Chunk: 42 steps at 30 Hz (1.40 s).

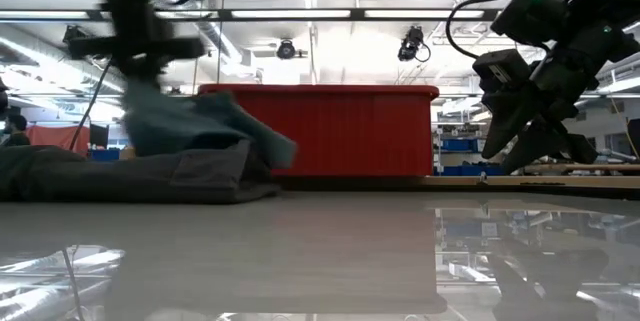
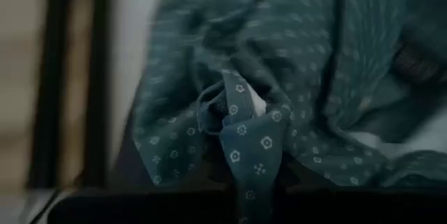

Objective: Fold laundry
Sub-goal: Stack the dark green polo on top of the black shorts

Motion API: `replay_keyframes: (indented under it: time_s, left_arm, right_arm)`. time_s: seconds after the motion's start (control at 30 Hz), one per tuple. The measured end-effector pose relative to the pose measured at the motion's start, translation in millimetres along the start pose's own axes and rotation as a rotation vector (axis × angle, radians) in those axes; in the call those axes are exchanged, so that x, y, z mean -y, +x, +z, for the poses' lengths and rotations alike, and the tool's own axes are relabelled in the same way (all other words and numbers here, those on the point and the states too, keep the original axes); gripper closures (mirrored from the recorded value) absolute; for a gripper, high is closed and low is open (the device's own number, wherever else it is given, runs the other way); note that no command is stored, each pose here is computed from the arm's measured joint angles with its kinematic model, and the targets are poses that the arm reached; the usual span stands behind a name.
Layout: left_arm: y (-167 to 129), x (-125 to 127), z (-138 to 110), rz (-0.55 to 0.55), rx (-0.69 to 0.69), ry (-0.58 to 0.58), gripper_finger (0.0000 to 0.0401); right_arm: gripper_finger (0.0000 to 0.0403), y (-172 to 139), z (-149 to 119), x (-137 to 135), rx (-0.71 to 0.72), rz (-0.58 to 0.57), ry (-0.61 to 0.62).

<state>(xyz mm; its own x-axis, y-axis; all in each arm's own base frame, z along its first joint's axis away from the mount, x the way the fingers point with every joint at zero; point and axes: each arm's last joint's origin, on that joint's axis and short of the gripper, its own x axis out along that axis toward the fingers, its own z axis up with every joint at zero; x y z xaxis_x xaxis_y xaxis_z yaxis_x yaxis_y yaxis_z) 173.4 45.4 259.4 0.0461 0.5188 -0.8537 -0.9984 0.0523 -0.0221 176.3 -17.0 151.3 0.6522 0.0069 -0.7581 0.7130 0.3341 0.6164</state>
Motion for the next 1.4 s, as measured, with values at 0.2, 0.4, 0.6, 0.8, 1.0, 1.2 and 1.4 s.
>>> replay_keyframes:
  time_s: [0.2, 0.4, 0.6, 0.8, 1.0, 1.2, 1.4]
  left_arm:
    - [19, -15, -50, 0.018, -0.177, -0.199, 0.0348]
    - [8, -5, -58, -0.089, -0.203, -0.193, 0.0312]
    - [-21, -7, -41, -0.158, -0.196, -0.128, 0.0304]
    - [-55, -9, -20, -0.290, -0.172, -0.064, 0.0303]
    - [-88, 13, 5, -0.577, 0.061, 0.041, 0.0303]
    - [-57, 58, -10, -0.602, 0.090, 0.163, 0.0303]
    - [-13, 73, -46, -0.379, -0.079, 0.188, 0.0304]
  right_arm:
    - [0.0249, 0, 1, 0, 0.003, -0.001, -0.005]
    - [0.0249, 0, 4, 2, 0.012, -0.008, -0.019]
    - [0.0249, -1, 7, 4, 0.009, -0.008, -0.013]
    - [0.0249, -1, 5, -1, -0.024, 0.050, -0.098]
    - [0.0249, -1, 3, -14, 0.055, 0.139, -0.305]
    - [0.0249, -8, 12, -37, 0.268, 0.318, -0.529]
    - [0.0249, -11, 17, -48, 0.361, 0.413, -0.479]
